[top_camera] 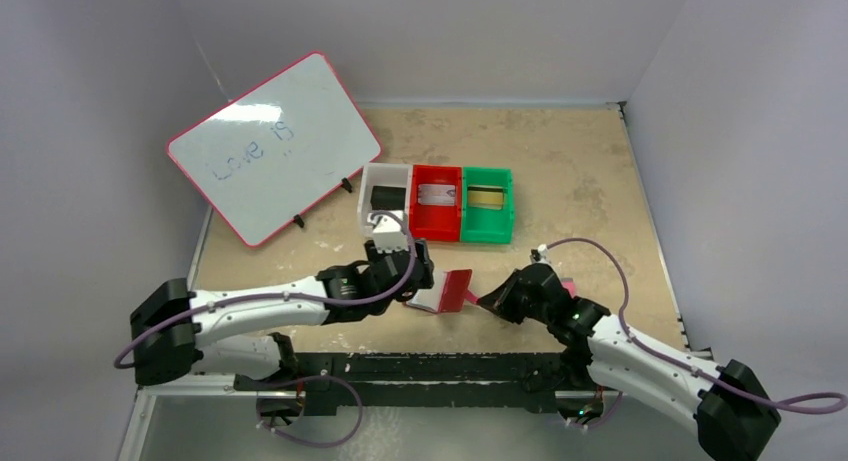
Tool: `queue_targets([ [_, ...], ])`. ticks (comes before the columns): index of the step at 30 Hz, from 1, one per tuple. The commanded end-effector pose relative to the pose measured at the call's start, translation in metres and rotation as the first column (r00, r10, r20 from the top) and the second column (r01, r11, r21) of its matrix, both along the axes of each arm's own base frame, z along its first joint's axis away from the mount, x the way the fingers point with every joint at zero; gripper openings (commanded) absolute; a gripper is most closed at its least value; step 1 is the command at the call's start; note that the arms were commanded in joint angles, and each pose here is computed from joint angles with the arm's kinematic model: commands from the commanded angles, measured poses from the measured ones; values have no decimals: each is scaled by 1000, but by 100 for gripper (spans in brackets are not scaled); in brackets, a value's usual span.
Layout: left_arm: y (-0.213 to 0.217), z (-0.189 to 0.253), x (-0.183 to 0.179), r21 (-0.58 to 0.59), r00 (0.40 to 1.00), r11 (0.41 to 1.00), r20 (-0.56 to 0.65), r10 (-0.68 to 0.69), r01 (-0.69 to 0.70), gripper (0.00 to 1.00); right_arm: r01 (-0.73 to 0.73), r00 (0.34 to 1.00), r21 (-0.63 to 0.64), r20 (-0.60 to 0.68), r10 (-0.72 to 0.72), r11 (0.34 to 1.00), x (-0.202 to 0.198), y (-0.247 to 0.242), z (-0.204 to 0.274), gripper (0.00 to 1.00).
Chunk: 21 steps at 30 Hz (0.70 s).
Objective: Take the credit cards out of the card holder
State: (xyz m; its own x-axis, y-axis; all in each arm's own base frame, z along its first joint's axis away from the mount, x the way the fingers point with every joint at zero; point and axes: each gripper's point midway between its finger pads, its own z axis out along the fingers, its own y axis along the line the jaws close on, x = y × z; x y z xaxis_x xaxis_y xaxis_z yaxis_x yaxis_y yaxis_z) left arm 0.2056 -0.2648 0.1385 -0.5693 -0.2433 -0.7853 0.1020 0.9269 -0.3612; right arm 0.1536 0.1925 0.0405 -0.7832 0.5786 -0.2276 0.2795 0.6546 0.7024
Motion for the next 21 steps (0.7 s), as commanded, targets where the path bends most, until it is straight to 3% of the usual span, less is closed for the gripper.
queue_targets([
  [1, -53, 0, -2, -52, 988, 987, -25, -155, 154, 69, 43, 999, 7, -23, -43, 999, -2, -5, -5, 0],
  [9, -70, -41, -4, 16, 978, 985, -129, -167, 170, 69, 42, 998, -35, -35, -43, 999, 0, -7, -17, 0],
  [12, -86, -47, -13, -27, 959, 971, -155, -239, 238, 69, 40, 998, -55, -45, -42, 998, 0, -8, -22, 0],
  [17, -122, -45, -32, -166, 899, 909, -161, -408, 383, 60, 11, 1000, -65, -9, -12, 998, 6, -3, -12, 0],
  [18, -127, -45, -35, -182, 889, 898, -161, -429, 400, 58, 8, 1000, -70, 1, -8, 998, 8, -3, -9, 3],
  [21, -137, -49, -37, -204, 873, 883, -171, -456, 422, 54, 28, 999, -99, 29, -25, 995, 14, -8, 3, 26],
])
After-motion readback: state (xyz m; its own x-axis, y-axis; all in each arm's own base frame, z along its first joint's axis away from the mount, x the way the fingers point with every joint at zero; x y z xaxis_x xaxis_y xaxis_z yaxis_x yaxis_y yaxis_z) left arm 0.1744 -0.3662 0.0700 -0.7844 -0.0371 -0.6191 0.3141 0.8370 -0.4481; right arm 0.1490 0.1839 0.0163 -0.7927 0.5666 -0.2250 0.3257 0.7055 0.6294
